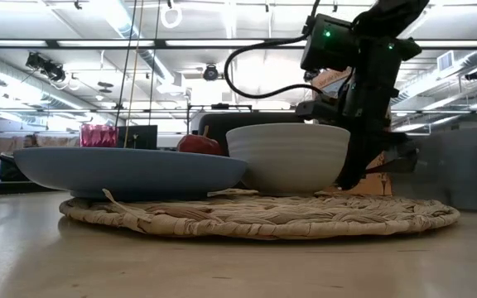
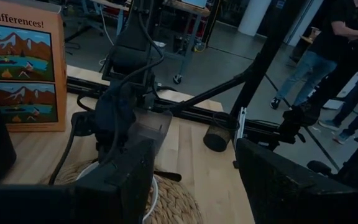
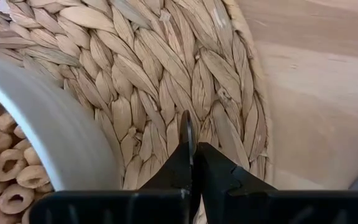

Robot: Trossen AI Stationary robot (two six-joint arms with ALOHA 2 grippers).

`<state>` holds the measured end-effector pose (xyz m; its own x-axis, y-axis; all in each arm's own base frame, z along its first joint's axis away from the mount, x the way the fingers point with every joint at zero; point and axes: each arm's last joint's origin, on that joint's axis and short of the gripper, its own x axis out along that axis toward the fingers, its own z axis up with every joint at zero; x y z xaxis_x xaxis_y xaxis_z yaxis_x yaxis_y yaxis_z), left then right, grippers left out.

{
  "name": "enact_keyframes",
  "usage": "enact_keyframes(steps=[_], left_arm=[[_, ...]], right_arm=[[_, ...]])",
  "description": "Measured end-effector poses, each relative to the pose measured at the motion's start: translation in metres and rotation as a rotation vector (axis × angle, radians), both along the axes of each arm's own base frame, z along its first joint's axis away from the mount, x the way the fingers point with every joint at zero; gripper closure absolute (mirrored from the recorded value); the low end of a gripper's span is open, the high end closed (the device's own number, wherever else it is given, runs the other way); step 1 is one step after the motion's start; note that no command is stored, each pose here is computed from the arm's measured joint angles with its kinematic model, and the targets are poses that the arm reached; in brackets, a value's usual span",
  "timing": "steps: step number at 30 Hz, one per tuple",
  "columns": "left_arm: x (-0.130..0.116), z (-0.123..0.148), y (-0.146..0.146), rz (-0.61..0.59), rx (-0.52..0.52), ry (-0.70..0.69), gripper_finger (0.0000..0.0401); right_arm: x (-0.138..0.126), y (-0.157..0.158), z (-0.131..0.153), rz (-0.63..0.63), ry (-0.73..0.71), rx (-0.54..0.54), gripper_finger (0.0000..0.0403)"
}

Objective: Arrange a breakfast setting
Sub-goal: Put the spoon on the right side of the table mat, then move the glass on the top right of the table mat

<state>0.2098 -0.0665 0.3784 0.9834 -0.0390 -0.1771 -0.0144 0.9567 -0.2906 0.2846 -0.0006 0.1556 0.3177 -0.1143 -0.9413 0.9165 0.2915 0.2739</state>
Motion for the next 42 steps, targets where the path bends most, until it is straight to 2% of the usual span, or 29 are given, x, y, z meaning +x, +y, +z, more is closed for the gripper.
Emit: enact_keyframes(steps=[9, 20, 27, 32, 36, 39, 42], left_arm=[[0.0, 0.0, 0.0, 0.0, 0.0, -0.001, 0.017], [0.0, 0.0, 0.0, 0.003, -0.014, -0.001, 0.017], [0.0, 0.0, 0.0, 0.005, -0.027, -0.001, 0.017], [0.0, 0.003, 0.0, 0.005, -0.035, -0.025, 0.017], [0.001, 0.002, 0.003, 0.031, -0.035, -0.024, 0.017], [-0.001, 0.005, 0.015, 0.093, -0.079, 0.011, 0.017], [-0.007, 0.016, 0.033, 0.187, -0.091, 0.102, 0.017]], right_arm=[[0.0, 0.0, 0.0, 0.012, 0.001, 0.005, 0.0372], [0.0, 0.0, 0.0, 0.007, 0.004, 0.01, 0.0322], [0.001, 0.002, 0.009, 0.034, 0.053, -0.003, 0.032], [0.002, 0.002, 0.026, 0.065, 0.125, -0.042, 0.032], [0.006, 0.004, 0.048, 0.138, 0.178, -0.108, 0.032], [0.007, 0.01, 0.069, 0.213, 0.225, -0.189, 0.0317], [0.005, 0.019, 0.099, 0.274, 0.203, -0.272, 0.0312]])
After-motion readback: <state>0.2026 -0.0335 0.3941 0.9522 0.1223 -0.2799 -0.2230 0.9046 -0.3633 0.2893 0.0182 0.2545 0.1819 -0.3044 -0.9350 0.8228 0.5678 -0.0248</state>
